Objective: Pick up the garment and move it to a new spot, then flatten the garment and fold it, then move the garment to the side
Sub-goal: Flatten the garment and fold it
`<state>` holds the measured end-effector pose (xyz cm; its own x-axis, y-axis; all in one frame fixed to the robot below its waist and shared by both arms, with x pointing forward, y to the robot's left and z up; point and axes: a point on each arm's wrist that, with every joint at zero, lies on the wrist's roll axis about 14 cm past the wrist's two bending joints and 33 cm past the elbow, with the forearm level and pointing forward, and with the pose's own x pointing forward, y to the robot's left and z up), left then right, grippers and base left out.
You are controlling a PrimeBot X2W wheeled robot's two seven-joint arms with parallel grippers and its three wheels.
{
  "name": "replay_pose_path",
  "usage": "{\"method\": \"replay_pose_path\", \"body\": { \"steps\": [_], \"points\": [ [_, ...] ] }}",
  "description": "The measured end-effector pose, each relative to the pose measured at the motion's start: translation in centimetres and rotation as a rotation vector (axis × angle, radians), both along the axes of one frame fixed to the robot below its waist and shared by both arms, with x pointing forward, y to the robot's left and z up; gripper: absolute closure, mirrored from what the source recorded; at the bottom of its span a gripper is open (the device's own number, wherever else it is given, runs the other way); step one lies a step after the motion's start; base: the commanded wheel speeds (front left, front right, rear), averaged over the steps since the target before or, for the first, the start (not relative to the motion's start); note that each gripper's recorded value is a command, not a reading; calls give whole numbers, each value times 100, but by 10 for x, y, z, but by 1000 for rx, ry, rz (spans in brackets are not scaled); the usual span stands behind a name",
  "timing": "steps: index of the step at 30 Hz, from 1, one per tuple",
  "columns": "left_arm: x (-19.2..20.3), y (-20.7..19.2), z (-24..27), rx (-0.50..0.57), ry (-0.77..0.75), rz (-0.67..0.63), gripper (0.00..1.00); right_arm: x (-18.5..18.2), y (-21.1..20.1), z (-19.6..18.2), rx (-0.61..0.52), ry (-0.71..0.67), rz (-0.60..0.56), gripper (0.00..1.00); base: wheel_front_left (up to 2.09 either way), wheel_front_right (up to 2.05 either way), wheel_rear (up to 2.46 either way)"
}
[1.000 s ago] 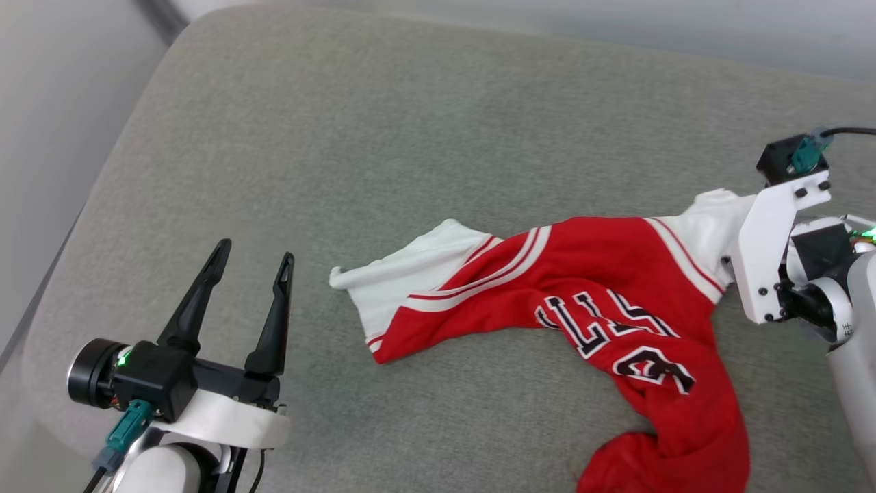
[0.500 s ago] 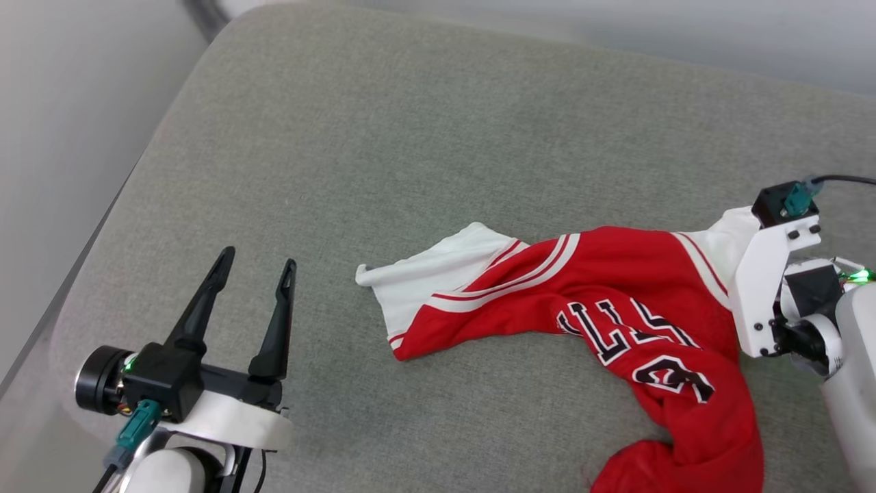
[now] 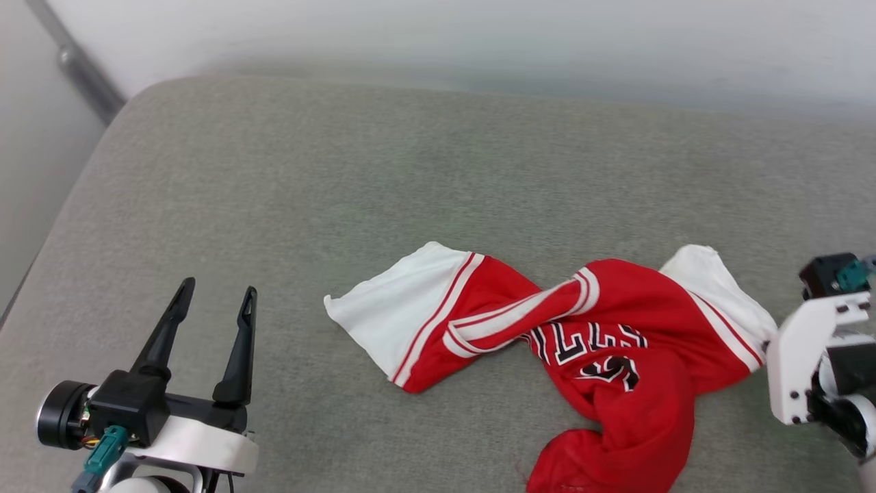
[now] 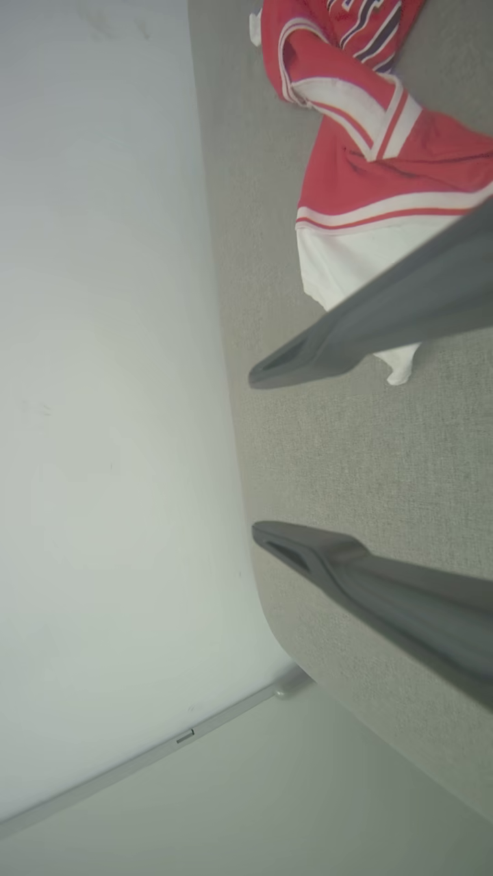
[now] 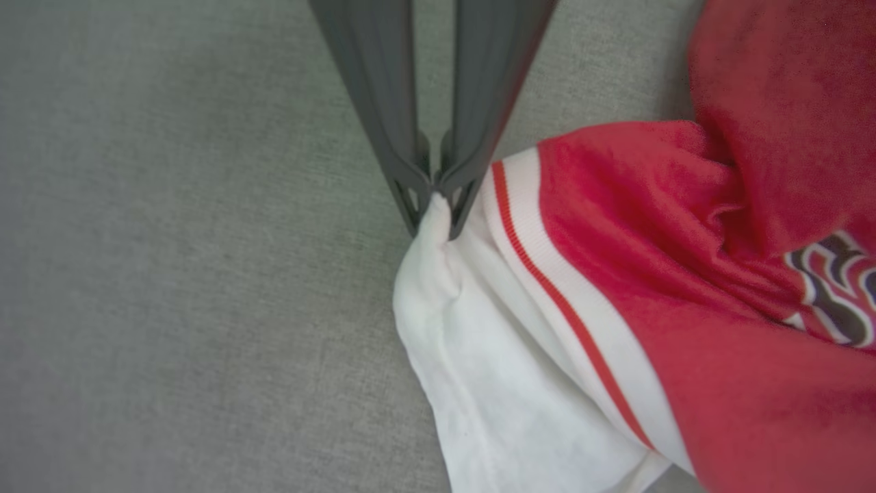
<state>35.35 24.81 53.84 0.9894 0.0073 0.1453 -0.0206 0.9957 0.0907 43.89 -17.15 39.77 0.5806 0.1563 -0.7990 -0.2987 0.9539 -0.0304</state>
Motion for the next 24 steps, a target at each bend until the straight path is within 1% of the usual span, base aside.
{"method": "replay_pose_path", "body": {
  "steps": [3, 8, 11, 16, 17, 18, 19, 21, 24],
  "points": [
    [6, -9, 2, -4, -10, -29, 0, -17, -30, 0, -20, -16, -72, 100, 0, 0, 0],
    [13, -21, -2, -11, -2, -67, 0, -50, -70, -11, -51, 8, -183, 100, 0, 0, 0],
    [17, -25, -6, -14, 9, -80, 0, -64, -81, -19, -72, 22, -216, 100, 0, 0, 0],
    [22, -29, -8, -19, 13, -94, 0, -77, -87, -28, -74, 31, -253, 100, 0, 0, 0],
    [22, -29, -8, -19, 14, -96, 0, -78, -87, -28, -72, 25, -256, 82, 0, 0, 0],
    [23, -30, -8, -19, 13, -97, 0, -79, -85, -29, -78, 22, -246, 0, 0, 0, 0],
    [24, -30, -8, -19, 12, -100, 0, -78, -81, -27, -80, 3, -227, 0, 0, 0, 0],
    [26, -34, -5, -18, 2, -113, 0, -69, -71, -17, -34, -61, -229, 0, 0, 0, 0],
    [27, -36, 4, -24, -28, -122, 0, -49, -59, 16, 15, -212, -209, 0, 0, 0, 0]
  ]
}}
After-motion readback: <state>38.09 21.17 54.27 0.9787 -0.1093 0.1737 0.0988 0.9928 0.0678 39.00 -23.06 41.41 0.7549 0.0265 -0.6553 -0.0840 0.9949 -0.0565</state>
